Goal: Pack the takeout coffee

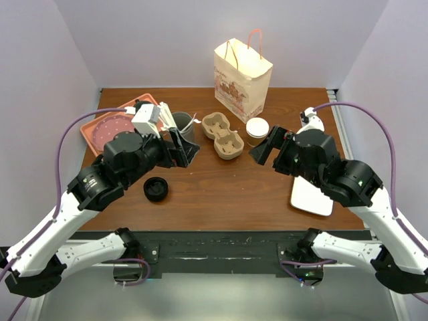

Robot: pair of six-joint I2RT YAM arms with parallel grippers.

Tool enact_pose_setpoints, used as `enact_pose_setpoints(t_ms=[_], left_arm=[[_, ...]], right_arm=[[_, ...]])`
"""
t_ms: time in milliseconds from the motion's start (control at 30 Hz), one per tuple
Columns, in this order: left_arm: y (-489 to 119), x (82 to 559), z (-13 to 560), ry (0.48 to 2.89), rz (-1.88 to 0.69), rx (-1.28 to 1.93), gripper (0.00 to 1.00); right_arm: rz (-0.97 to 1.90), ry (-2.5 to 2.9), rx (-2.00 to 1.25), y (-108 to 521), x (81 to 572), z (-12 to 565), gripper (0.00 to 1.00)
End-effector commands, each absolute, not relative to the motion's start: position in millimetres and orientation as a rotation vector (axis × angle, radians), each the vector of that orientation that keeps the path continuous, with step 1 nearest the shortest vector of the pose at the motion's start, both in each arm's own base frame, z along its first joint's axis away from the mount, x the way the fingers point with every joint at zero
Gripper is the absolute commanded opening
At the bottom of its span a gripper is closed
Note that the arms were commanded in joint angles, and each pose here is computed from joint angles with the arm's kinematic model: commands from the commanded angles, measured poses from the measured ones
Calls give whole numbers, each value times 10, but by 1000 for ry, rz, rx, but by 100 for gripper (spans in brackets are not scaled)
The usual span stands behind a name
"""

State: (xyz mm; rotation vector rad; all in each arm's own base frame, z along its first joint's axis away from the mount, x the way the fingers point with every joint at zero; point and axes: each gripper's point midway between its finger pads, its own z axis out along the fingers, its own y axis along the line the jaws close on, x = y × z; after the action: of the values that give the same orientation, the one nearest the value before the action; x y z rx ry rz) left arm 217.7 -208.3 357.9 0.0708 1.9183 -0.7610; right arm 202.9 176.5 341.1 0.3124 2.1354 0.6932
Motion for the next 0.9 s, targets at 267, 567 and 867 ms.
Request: enact_pose_setpoints(t_ms=[267, 567, 867], left_arm=[[-1981, 2221, 3718, 1867, -721, 39, 100], [-1920, 2182, 3758, 1867, -724, 18, 99], [-1852, 2122, 3722, 1879, -734, -15, 98]], right_arm=[[471, 2023, 479, 1447, 2319, 3256, 90], [-14, 2139, 370, 894, 3136, 2968, 61], [212, 2167, 396, 942, 3938, 2753, 41]])
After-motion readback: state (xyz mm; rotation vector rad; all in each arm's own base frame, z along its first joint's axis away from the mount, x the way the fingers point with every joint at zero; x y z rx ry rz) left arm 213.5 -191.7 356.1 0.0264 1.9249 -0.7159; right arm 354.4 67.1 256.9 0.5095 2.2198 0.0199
